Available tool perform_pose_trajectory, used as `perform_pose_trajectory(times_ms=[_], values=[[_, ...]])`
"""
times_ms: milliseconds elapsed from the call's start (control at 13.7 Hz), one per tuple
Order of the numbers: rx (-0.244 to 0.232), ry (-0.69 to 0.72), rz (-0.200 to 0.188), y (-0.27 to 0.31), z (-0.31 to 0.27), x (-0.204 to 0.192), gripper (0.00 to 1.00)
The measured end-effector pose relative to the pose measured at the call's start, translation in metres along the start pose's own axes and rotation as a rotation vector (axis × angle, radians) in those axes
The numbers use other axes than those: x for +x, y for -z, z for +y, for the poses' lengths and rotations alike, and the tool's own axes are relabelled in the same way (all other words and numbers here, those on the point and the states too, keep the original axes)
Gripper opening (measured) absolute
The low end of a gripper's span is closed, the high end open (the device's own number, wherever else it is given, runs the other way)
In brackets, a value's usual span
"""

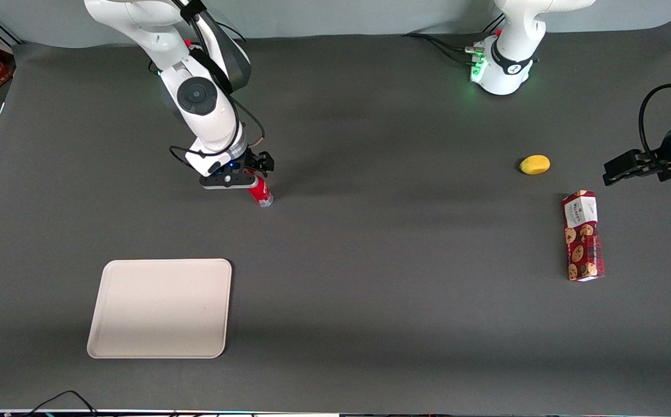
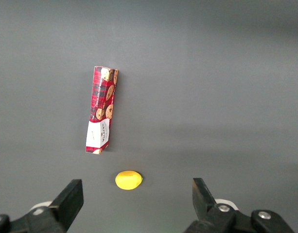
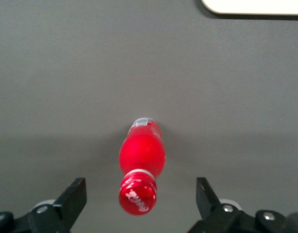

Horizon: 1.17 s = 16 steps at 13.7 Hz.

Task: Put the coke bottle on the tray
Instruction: 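Close the right gripper around the bottle's neck, then lift the bottle and carry it toward the white tray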

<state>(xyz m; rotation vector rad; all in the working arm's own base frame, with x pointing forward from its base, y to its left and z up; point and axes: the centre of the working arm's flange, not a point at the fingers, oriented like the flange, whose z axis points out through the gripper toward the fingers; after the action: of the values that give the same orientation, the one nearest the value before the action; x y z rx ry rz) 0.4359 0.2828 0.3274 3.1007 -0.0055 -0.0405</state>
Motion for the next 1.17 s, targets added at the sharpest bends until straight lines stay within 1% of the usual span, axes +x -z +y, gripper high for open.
perform_pose_trajectory(times_ms=[219,365,438,510,583,656,729,875,948,1021,1167], values=[[0.013,-0.001,0.004,-0.011,-0.001,0.000,1.00],[0.023,0.000,0.005,-0.018,-0.002,-0.001,0.96],[0.025,0.000,0.002,-0.020,-0.002,-0.001,0.96],[0.024,0.000,-0.002,-0.022,-0.002,-0.001,0.90],[0.024,-0.001,-0.004,-0.023,-0.001,-0.001,0.80],[0.023,-0.001,-0.006,-0.024,-0.001,-0.002,0.79],[0.022,-0.001,-0.006,-0.024,-0.001,-0.002,0.74],[0.022,-0.001,-0.007,-0.025,-0.001,-0.002,0.54],[0.022,-0.001,-0.005,-0.024,-0.001,-0.002,0.40],[0.022,-0.002,-0.002,-0.023,-0.001,-0.002,0.37],[0.022,-0.006,-0.001,-0.022,-0.001,-0.002,0.37]])
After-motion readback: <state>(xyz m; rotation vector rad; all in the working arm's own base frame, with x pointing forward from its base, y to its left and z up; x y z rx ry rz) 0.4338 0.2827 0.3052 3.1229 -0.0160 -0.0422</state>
